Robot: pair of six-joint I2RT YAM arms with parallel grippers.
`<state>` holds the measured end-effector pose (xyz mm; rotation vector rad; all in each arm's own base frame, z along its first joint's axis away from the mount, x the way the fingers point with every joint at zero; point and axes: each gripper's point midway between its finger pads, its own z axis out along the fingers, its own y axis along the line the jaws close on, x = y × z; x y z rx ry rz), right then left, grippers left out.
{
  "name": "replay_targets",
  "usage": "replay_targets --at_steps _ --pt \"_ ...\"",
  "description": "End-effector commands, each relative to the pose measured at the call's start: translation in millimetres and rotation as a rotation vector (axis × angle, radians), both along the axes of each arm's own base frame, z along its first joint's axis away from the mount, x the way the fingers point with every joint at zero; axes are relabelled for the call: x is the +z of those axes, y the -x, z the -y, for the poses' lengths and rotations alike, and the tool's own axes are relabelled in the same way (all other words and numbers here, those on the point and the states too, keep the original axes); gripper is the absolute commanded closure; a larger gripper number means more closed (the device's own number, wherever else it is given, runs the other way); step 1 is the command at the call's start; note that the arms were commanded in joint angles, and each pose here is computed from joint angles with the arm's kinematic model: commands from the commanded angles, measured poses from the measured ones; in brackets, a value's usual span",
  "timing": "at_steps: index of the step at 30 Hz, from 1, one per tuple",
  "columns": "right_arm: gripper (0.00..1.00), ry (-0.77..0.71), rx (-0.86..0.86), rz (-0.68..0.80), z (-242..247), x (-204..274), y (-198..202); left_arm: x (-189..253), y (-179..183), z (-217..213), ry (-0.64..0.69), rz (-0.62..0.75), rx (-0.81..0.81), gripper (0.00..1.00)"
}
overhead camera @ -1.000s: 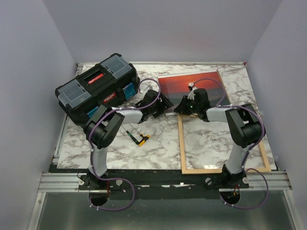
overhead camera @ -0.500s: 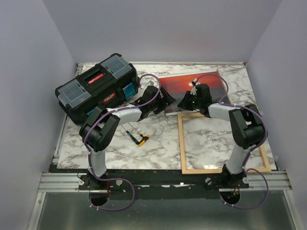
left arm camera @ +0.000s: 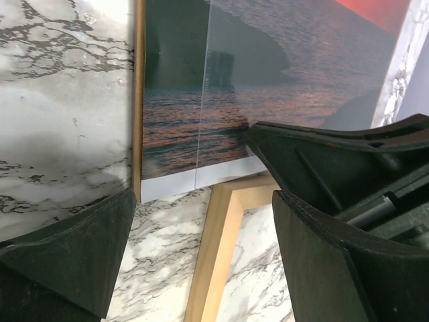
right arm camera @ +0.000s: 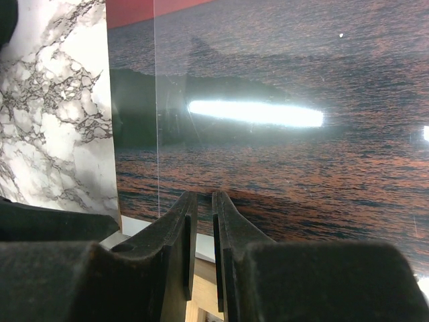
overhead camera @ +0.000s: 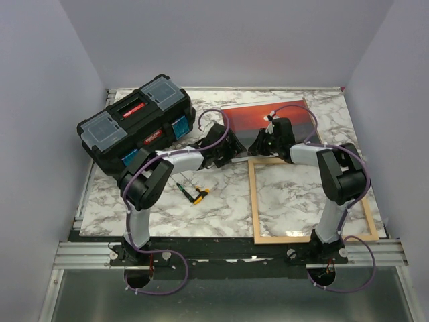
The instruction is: Take the photo out of the frame
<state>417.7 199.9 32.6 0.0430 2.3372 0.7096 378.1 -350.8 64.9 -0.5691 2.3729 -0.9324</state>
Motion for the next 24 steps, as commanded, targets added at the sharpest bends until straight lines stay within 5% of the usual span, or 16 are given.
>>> replay_targets --at_steps 1,24 --pt "0.78 0.008 0.006 -0.017 1.1 -7.2 -0.4 -5.0 -4.8 -2.1 -0.056 -0.003 0.040 0.14" --pt "0.78 -0.028 0.034 -0.036 -6.1 -9.2 4.2 -9.3 -2.9 4.4 -0.113 -0.088 0.090 0.12"
